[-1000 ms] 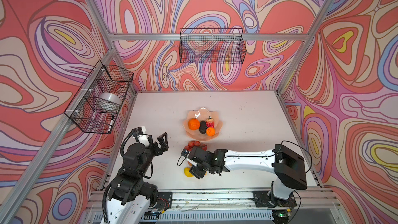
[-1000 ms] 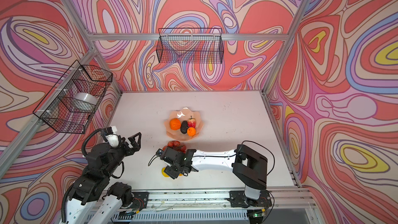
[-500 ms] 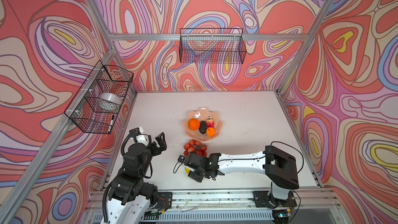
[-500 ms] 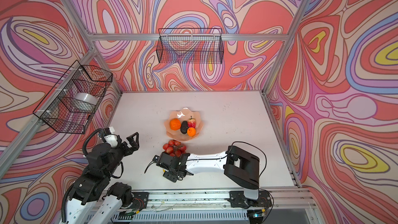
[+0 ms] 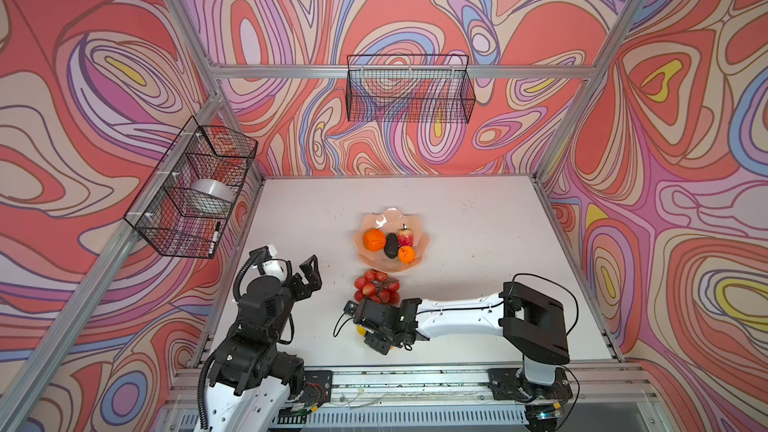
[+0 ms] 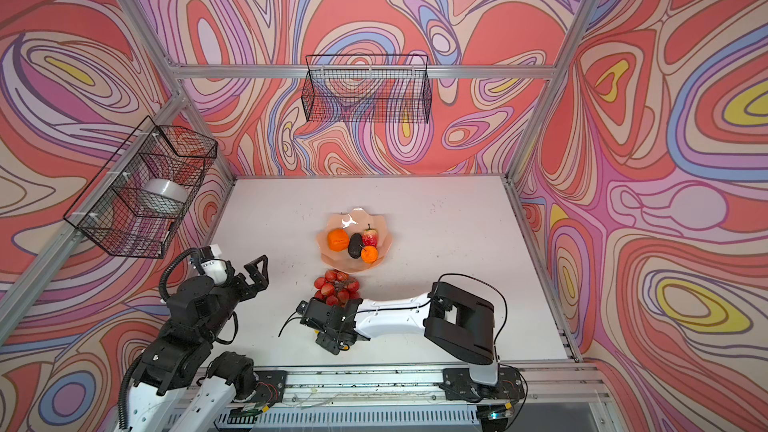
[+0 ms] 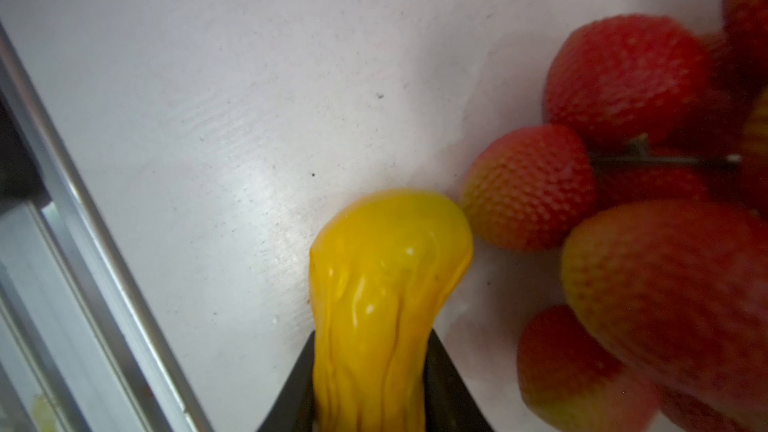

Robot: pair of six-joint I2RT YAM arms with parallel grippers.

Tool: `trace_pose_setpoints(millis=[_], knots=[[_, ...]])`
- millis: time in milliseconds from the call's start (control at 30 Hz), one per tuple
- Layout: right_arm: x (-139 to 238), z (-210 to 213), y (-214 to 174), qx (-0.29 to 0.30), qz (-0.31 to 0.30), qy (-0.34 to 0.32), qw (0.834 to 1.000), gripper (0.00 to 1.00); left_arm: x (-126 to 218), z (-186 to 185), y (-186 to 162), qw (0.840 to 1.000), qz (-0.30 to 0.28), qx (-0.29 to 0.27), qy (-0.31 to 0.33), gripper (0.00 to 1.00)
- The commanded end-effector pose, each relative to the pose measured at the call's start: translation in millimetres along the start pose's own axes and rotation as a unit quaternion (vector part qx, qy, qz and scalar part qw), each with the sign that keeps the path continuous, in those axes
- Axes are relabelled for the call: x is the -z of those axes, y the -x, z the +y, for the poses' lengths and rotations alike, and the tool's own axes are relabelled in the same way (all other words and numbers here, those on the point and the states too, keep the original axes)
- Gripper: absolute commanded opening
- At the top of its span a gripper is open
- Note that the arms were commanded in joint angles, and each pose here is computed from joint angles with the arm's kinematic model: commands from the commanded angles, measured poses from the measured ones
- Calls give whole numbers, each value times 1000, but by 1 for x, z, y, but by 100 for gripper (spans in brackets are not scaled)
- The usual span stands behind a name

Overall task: Place and organize the fake fruits in the fruit bowl
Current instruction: 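Grasp the yellow squash with the right gripper and lift it, then lower the squash into the bowl and open the right gripper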

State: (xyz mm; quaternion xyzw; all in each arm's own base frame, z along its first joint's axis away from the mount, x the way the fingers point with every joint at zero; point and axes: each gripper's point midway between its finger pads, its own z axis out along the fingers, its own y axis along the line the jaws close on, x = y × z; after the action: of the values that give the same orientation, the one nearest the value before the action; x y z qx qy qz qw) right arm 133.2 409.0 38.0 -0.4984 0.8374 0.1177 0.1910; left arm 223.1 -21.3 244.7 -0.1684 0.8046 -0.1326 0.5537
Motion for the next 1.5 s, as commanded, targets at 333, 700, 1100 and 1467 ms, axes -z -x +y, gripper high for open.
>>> trace_pose_setpoints(millis=[333,700,1100,1467], knots=[[190,-81,87,-147,-269,-32,951,25,-2,-15,3,999,7,0,-34,97],[139,-183,105,-110,-208,-105,966,26,-8,-28,-4,998,29,-9,-64,96],[47,-213,112,-19,-128,-71,989,26,-9,-45,-11,992,62,-30,-104,95],[5,-211,92,9,-77,-56,995,44,-14,-52,-17,989,80,-39,-122,95]])
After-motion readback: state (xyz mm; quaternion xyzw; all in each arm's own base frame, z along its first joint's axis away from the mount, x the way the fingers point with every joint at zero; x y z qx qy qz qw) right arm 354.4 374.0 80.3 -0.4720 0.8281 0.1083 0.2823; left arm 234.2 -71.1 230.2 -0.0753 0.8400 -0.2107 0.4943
